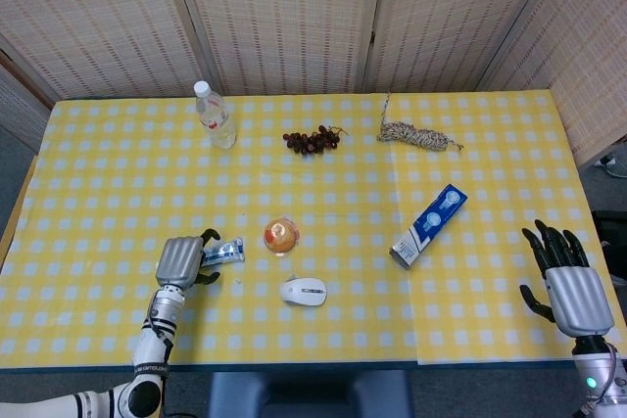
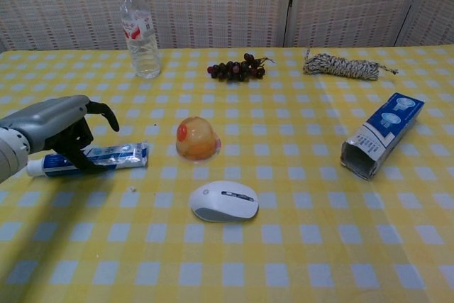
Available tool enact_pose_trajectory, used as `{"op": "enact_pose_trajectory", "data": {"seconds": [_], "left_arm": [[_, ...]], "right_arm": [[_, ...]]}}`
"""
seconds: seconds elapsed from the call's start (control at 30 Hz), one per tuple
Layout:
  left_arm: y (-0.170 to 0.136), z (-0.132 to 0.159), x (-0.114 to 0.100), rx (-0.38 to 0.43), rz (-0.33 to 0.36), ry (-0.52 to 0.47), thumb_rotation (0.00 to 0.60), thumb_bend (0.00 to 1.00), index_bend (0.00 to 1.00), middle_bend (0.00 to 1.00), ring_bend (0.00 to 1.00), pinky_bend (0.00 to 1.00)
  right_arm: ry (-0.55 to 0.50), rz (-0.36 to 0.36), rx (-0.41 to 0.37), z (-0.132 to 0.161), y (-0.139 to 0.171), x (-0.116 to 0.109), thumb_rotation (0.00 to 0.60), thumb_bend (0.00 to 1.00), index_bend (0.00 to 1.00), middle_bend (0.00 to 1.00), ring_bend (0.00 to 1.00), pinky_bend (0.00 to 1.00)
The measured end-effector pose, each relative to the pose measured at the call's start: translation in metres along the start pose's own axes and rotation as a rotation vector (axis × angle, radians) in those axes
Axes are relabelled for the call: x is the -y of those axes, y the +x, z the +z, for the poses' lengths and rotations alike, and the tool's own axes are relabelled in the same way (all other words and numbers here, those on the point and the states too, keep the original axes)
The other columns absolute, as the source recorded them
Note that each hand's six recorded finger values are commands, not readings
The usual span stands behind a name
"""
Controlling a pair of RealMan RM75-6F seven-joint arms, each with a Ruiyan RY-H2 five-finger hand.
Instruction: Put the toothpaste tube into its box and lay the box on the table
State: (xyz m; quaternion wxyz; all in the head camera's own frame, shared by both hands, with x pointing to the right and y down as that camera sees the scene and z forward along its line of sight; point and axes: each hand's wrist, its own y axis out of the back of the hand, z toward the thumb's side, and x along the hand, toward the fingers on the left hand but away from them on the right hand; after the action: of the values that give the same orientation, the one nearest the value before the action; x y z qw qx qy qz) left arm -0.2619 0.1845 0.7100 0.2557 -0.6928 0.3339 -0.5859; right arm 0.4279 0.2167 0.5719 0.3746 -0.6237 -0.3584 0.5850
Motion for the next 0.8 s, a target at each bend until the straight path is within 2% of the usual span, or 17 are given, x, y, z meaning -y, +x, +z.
{"op": "enact_pose_trajectory", "data": {"seconds": [0.23, 0.6, 0.8], "left_arm": [[0.014, -0.004, 0.009, -0.011, -0.011, 0.009, 0.600, 0.29, 0.40, 1.00, 1.00, 1.00], [0.030, -0.011, 0.024, -0.028, -0.051, -0.008, 0.600, 0.29, 0.42, 1.00, 1.00, 1.00], [0.033, -0.014, 0.024, -0.033, -0.047, -0.013, 0.600, 0.31, 0.49, 1.00, 1.00, 1.00]], "right_arm": [[0.004, 0.003, 0.009, -0.004, -0.002, 0.000, 0.600, 0.36, 0.00, 0.00, 0.00, 0.00], [0.008, -0.004, 0.026, -0.008, -0.002, -0.001, 0.600, 0.36, 0.00, 0.00, 0.00, 0.00], [0.012, -0.002, 0.029, -0.009, -0.002, -0.001, 0.600, 0.36, 0.00, 0.00, 0.00, 0.00]]}}
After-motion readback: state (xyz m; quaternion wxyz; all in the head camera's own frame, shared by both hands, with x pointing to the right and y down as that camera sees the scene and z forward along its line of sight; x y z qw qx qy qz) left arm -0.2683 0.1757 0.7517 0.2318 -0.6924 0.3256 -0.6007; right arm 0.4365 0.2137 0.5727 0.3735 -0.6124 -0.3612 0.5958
